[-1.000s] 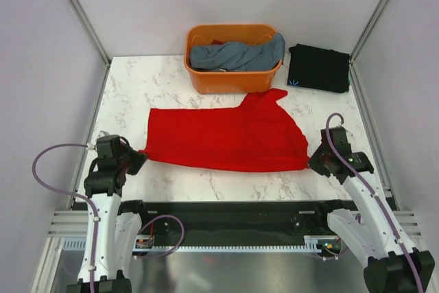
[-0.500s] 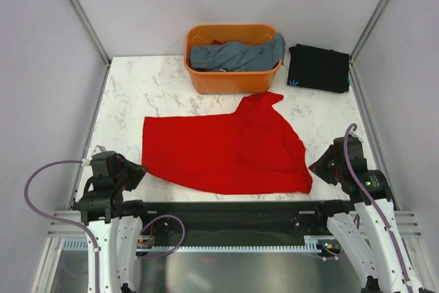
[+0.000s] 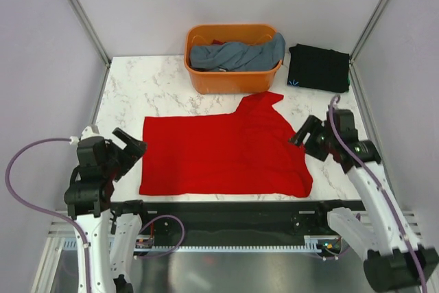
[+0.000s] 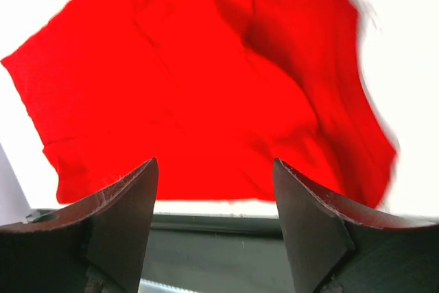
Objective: Fold and stack the t-shirts
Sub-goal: Fold the tshirt
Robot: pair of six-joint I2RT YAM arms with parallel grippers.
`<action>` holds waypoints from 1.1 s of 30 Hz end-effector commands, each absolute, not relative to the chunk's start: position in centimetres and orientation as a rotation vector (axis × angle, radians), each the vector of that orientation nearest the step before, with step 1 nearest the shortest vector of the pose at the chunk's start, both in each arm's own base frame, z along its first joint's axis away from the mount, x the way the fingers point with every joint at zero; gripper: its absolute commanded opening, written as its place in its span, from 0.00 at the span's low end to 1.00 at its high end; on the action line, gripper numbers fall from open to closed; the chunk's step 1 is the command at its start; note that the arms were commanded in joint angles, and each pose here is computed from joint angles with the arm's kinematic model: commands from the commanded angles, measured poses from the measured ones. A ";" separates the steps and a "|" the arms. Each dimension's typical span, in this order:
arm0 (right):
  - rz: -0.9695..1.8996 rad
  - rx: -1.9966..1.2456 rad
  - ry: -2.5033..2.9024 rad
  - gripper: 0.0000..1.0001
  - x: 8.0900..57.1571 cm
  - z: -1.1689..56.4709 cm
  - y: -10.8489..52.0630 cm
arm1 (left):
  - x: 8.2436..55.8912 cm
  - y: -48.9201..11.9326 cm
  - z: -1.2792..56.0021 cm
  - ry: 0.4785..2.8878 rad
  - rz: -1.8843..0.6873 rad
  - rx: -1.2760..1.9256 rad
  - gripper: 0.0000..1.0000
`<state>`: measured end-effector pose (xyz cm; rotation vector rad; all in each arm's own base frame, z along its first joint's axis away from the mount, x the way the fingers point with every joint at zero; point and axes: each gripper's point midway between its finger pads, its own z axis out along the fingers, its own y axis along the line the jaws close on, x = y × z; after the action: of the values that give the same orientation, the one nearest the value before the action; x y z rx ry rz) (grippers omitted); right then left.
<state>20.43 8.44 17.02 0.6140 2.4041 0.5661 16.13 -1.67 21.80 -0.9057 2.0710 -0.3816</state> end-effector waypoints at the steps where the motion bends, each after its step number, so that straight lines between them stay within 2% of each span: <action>1: 0.617 0.449 2.218 0.74 28.8 21.1 9.6 | 18.8 -0.6 23.4 2.056 -0.285 -0.705 0.98; 2: 0.590 0.470 2.278 0.72 30.9 19.1 9.8 | 19.2 -0.7 23.4 2.063 -0.278 -0.658 0.98; 4: 0.622 0.459 2.227 0.70 35.0 20.0 10.3 | 20.0 -1.8 23.0 2.089 -0.313 -0.560 0.98; 5: 0.624 0.483 2.282 0.69 37.0 17.6 10.7 | 20.8 -2.4 22.8 2.107 -0.346 -0.526 0.98; 7: 0.692 0.480 2.207 0.69 41.3 18.8 11.1 | 21.4 -3.6 22.1 2.148 -0.409 -0.456 0.98; 8: 0.685 0.514 2.258 0.69 43.2 16.1 11.2 | 21.9 -4.0 21.9 2.163 -0.432 -0.416 0.97; 10: 0.688 0.529 2.215 0.68 47.0 16.8 10.9 | 22.0 -5.2 21.3 2.190 -0.503 -0.377 0.95; 11: 0.673 0.552 2.258 0.67 48.4 14.3 10.9 | 22.0 -5.8 20.8 2.202 -0.545 -0.359 0.95; 13: 0.657 0.555 2.226 0.65 51.3 14.6 10.6 | 21.8 -6.4 20.6 2.198 -0.590 -0.335 0.94; 14: 0.641 0.577 2.262 0.65 52.1 12.3 10.4 | 21.6 -6.6 20.4 2.192 -0.606 -0.334 0.93; 16: 0.621 0.579 2.247 0.63 54.0 12.0 10.3 | 21.4 -6.7 21.1 2.155 -0.611 -0.316 0.93; 20: 0.526 0.628 2.289 0.61 55.3 7.9 9.3 | 21.5 -6.8 21.0 2.143 -0.622 -0.317 0.93; 24: 0.418 0.676 2.318 0.61 54.2 5.0 7.7 | 21.7 -6.8 20.7 2.156 -0.621 -0.320 0.93; 33: 0.398 0.695 2.334 0.60 53.5 2.6 7.1 | 21.9 -6.9 20.3 2.176 -0.628 -0.325 0.93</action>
<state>53.23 7.85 3.40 0.6924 2.3486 0.4290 21.40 -6.54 19.63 -0.4088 2.2075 -0.6143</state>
